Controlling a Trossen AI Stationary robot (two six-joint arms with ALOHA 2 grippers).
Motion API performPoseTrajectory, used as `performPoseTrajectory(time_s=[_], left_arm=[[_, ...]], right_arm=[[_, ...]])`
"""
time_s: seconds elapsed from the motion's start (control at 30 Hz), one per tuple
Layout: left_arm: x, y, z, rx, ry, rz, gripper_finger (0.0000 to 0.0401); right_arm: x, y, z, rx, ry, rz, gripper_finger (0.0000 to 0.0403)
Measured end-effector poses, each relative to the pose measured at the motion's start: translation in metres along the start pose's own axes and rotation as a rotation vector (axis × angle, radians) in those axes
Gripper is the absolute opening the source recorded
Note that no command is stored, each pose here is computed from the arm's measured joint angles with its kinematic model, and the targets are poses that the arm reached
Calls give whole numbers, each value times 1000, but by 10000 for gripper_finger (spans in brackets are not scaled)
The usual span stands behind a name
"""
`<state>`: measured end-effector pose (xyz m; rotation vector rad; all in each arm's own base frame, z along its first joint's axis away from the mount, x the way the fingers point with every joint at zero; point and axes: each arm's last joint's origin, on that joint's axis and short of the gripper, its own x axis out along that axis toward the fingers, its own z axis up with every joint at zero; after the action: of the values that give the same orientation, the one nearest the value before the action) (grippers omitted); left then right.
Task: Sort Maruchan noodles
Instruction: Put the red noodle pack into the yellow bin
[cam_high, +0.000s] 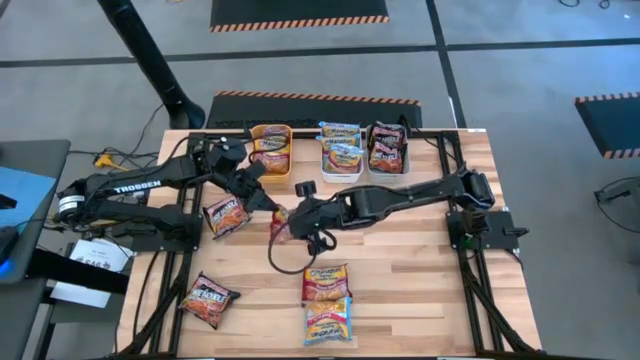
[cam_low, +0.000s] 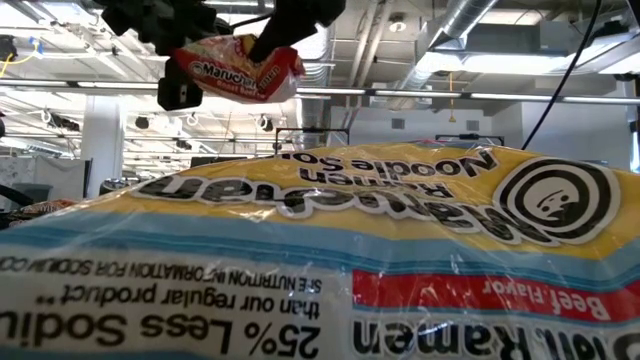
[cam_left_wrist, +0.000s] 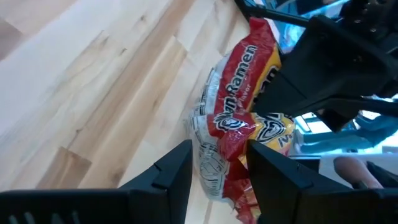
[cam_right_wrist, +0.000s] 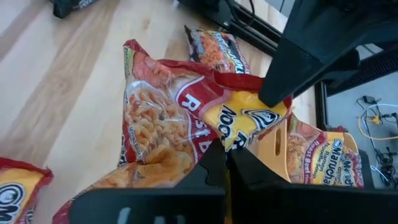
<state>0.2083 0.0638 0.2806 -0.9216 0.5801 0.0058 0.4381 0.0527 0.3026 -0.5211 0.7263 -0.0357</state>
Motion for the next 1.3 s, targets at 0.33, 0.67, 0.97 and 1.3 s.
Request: performPoseTrajectory(time_s=[0.33, 0.67, 0.97, 1.3], left_arm=[[1, -8, 2, 46, 28, -123, 138], [2, -12, -1, 97, 56, -166, 138], [2, -12, -1, 155, 51, -166, 107], [2, -11, 0, 174, 36, -150, 6]], right_arm=[[-2, -6, 3, 10, -14, -11, 8], [-1, -11, 4, 19, -36, -27, 8], [0, -13, 5, 26, -48, -35, 8], [0, -14, 4, 27, -45, -38, 8]])
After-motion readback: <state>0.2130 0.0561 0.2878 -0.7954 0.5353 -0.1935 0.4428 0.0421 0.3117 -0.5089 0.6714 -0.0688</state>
